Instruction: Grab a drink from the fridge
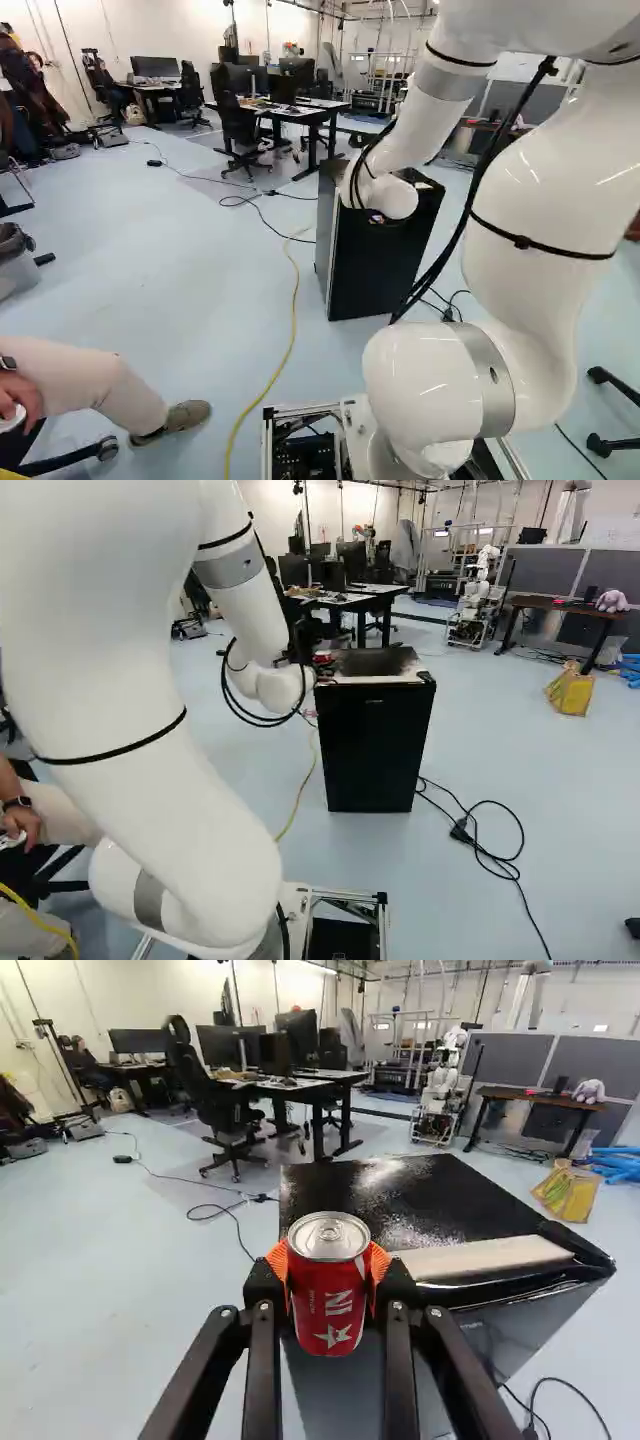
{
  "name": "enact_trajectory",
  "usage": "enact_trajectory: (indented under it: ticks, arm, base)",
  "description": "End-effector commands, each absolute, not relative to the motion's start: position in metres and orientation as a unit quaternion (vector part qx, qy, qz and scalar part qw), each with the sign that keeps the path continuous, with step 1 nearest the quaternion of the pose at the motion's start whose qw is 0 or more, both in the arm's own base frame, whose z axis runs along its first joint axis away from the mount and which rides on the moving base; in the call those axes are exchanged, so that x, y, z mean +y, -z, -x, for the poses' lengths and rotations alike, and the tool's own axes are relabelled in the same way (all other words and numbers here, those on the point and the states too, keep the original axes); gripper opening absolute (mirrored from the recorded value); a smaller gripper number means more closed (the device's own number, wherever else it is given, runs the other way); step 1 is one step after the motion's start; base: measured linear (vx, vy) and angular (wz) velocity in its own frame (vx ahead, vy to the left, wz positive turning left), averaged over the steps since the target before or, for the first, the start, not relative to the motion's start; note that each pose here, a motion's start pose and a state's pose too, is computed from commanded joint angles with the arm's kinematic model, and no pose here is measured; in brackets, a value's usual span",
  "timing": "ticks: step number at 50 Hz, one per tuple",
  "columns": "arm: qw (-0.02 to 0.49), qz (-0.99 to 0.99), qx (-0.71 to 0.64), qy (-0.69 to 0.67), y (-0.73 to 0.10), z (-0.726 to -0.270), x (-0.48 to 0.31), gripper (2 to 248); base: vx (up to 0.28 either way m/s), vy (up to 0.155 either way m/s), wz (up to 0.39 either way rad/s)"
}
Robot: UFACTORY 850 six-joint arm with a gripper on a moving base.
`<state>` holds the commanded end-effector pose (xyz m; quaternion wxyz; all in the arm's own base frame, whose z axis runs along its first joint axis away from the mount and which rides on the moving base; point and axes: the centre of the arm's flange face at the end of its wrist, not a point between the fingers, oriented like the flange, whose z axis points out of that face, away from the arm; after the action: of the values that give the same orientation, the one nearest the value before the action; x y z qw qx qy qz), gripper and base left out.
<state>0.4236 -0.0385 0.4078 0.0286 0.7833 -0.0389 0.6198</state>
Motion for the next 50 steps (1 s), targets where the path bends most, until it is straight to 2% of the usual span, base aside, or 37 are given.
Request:
enact_trajectory:
  ticks: [26,50]
  arm:
    - [0.013,-0.8,-0.019,-0.6,-0.392,-0.345,-0.015,96]
    - [0.005,-0.809,-0.007,-0.588,-0.376,-0.297,-0.005,96]
  base:
    - [0.0,0.0,0.0]
    - [0.0,0.0,0.0]
